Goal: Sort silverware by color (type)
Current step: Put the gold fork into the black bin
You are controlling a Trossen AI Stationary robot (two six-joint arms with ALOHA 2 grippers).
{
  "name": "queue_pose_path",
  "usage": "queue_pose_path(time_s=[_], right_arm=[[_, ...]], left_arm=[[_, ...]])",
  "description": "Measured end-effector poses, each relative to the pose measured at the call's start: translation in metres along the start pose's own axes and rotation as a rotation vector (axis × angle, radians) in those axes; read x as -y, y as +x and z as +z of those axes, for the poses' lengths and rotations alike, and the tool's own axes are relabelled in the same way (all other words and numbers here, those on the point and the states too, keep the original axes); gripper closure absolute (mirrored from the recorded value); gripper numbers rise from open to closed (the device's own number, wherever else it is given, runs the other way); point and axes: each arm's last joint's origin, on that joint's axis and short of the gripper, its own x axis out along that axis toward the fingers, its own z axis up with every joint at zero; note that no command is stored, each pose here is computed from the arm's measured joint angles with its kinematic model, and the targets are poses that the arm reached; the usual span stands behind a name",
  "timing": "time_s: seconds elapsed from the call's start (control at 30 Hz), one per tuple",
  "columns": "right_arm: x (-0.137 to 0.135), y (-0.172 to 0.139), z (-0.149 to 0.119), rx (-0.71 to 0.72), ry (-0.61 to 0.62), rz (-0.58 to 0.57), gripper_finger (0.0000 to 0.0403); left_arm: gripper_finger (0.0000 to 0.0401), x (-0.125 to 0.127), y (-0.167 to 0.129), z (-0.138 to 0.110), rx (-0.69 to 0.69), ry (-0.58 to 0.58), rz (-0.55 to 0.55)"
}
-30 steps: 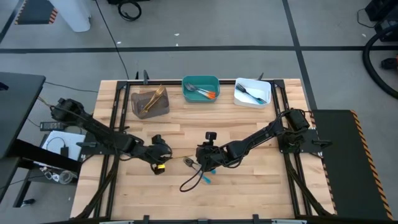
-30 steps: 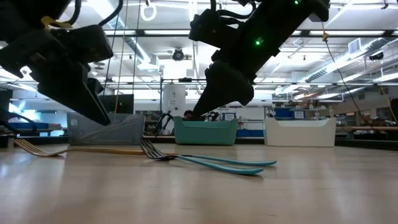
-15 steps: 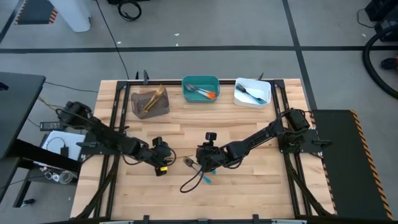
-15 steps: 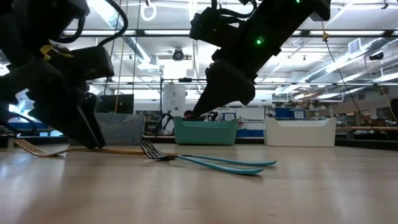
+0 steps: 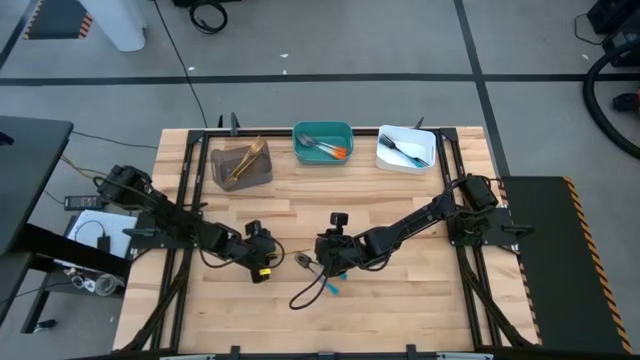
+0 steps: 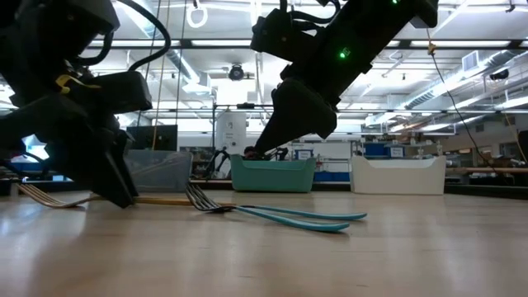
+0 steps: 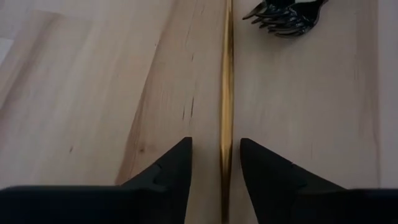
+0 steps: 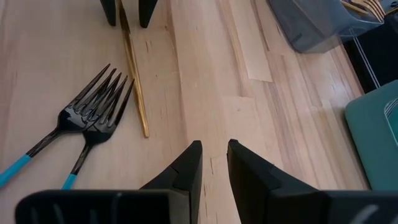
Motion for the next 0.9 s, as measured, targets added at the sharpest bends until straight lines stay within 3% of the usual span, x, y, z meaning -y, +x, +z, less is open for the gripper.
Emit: queue_pose_path(time_s=[0.43,0.7,0.9], right_arm=[[0.0,0.0,0.0,0.0,0.0,0.0,0.032],[0.0,0.0,0.0001,0.001,0.0,0.0,0.032],[0.0,0.0,0.0,0.0,0.0,0.0,0.032]], left_arm=[[0.0306,0.0027,0.0029,-0.0071,-0.02,0.033,0.037],[0.0377,0.0029,0.0024,-0.0086,-0.025,0.047,0.046],[0.0377,0.0025,0.0022,-0.0091,-0.028,0.045,0.047]])
